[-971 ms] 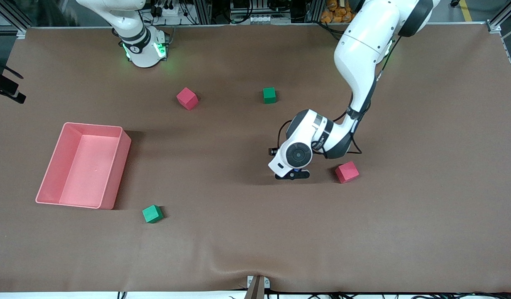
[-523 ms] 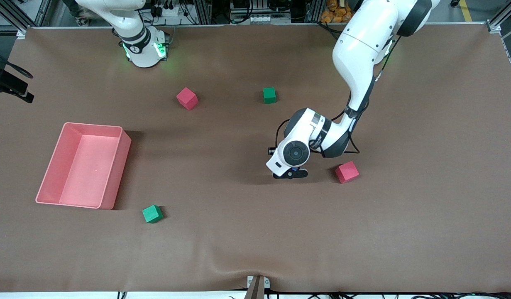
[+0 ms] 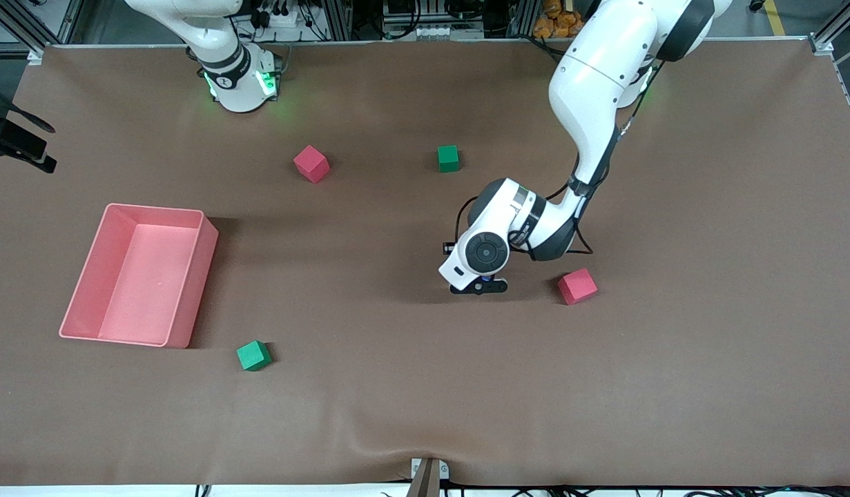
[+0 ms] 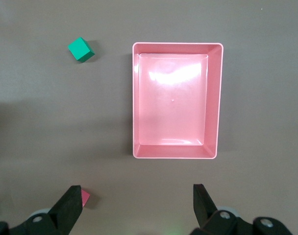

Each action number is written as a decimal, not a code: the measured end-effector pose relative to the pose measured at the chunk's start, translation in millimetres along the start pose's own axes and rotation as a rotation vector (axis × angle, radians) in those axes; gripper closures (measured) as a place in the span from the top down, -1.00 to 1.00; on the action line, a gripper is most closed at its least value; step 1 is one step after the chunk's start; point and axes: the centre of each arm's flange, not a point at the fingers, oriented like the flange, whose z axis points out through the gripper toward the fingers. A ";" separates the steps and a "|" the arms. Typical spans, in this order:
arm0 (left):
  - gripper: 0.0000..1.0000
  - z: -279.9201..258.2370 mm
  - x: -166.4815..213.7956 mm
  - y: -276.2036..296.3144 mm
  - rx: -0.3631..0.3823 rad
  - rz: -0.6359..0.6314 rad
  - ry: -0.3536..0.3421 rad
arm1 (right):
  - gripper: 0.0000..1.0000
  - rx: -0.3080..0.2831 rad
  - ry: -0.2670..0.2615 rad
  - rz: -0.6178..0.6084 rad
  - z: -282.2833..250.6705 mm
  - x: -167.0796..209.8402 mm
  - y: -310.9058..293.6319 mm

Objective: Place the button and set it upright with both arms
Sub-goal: 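Retract the right gripper while the left gripper reaches the button, then close the left gripper on the button base and lift it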

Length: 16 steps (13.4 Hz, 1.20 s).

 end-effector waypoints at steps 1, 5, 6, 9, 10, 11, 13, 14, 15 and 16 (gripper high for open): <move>0.24 0.6 -0.1 0.3 0.001 0.003 -0.001 | 1.00 0.000 -0.001 -0.001 0.6 0.4 -0.4; -0.07 0.1 0.4 -0.3 0.001 0.009 0.001 | 1.00 0.000 0.000 -0.003 0.8 0.7 -1.8; -0.19 -0.3 0.6 -0.3 0.000 0.010 0.001 | 1.00 0.000 0.000 -0.004 0.8 0.7 -2.2; -0.19 -1.6 1.0 -0.1 -0.002 0.010 0.004 | 1.00 0.000 0.004 -0.007 0.4 1.2 -3.8; -0.19 -3.1 1.4 0.2 -0.003 0.007 0.007 | 1.00 -0.001 0.005 -0.009 0.4 1.3 -4.9; -0.19 -6.3 2.1 0.8 -0.007 -0.002 0.012 | 1.00 -0.001 0.005 -0.011 0.4 1.4 -6.2; -0.19 -18.8 1.7 2.9 -0.020 -0.044 0.029 | 1.00 -0.001 0.005 -0.014 0.4 1.4 -7.6; -0.19 -27.4 -0.2 4.4 -0.028 -0.078 0.039 | 1.00 -0.001 0.005 -0.015 0.4 1.4 -7.9; -0.19 -36.3 -3.7 7.0 -0.033 -0.106 0.050 | 1.00 -0.001 0.005 -0.015 0.4 1.4 -8.1; -0.19 -45.3 -8.9 11.3 -0.038 -0.123 0.063 | 1.00 -0.001 0.005 -0.016 0.3 1.4 -8.4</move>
